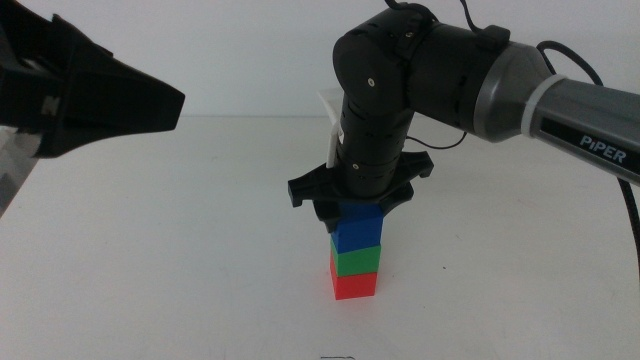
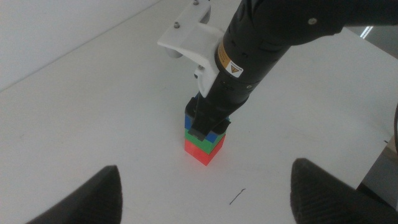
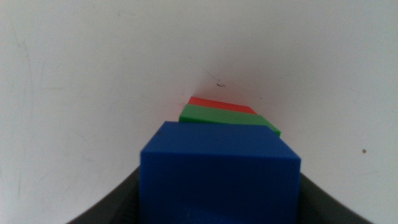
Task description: Stack red cubes first, then green, then blue cubes in a specific spot.
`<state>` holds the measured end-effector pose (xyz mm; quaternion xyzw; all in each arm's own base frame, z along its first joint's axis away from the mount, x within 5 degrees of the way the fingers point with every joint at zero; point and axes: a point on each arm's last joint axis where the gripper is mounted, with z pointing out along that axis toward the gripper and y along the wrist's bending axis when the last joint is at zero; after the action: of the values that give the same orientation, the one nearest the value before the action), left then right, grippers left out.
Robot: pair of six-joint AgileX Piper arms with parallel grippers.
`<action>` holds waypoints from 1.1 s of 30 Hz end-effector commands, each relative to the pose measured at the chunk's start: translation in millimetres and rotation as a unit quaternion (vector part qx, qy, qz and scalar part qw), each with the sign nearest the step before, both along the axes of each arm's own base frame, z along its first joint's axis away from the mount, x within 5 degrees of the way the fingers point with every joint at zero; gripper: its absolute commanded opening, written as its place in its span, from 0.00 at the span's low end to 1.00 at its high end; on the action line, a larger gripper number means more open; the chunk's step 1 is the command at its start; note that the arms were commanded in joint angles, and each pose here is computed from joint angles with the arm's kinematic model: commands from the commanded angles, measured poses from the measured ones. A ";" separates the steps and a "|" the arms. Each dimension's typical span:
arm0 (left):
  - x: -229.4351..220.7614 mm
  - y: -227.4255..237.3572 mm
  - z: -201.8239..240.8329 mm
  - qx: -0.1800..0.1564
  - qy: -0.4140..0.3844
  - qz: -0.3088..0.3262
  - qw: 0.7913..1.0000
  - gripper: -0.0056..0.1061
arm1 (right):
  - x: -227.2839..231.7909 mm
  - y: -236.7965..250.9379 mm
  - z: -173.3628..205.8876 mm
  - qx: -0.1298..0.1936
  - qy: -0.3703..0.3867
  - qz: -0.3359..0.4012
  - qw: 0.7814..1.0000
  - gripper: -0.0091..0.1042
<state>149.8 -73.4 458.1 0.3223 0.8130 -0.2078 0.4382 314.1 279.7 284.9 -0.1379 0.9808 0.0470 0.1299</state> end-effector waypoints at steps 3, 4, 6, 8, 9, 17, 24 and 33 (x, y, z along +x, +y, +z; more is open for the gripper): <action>-1.8 -1.6 12.2 -0.031 -0.028 0.005 0.999 0.87 | -7.5 -7.2 22.1 0.000 -0.006 -0.003 1.000 0.66; -1.8 -1.6 12.2 -0.031 -0.028 0.005 0.999 0.87 | -7.4 -7.2 22.1 0.001 -0.006 -0.003 1.000 0.70; -1.8 -1.6 12.2 -0.031 -0.028 0.005 0.999 0.87 | -7.4 -7.2 22.1 0.001 -0.006 -0.003 1.000 0.78; -1.8 -1.6 12.2 -0.031 -0.028 0.005 0.999 0.87 | -7.4 -7.2 22.1 0.001 -0.006 -0.003 1.000 0.85; -1.8 -1.6 12.2 -0.031 -0.028 0.005 0.999 0.87 | -9.1 -9.2 29.6 0.007 -0.016 -0.002 1.000 0.90; -1.8 -1.6 12.2 -0.031 -0.028 0.005 0.999 0.87 | -15.8 -19.5 54.5 0.014 -0.049 -0.003 0.999 0.90; -1.8 -1.6 12.2 -0.031 -0.028 0.005 0.999 0.87 | -34.2 -34.9 93.9 0.046 -0.088 0.010 0.995 0.90; -1.8 -1.6 12.2 -0.031 -0.028 0.005 0.999 0.87 | -44.4 -109.4 162.4 0.125 -0.228 -0.030 0.965 0.90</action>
<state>149.8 -73.4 458.1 0.3223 0.8130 -0.2078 0.4382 276.6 197.4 414.9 -0.1143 0.9412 0.1210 0.2939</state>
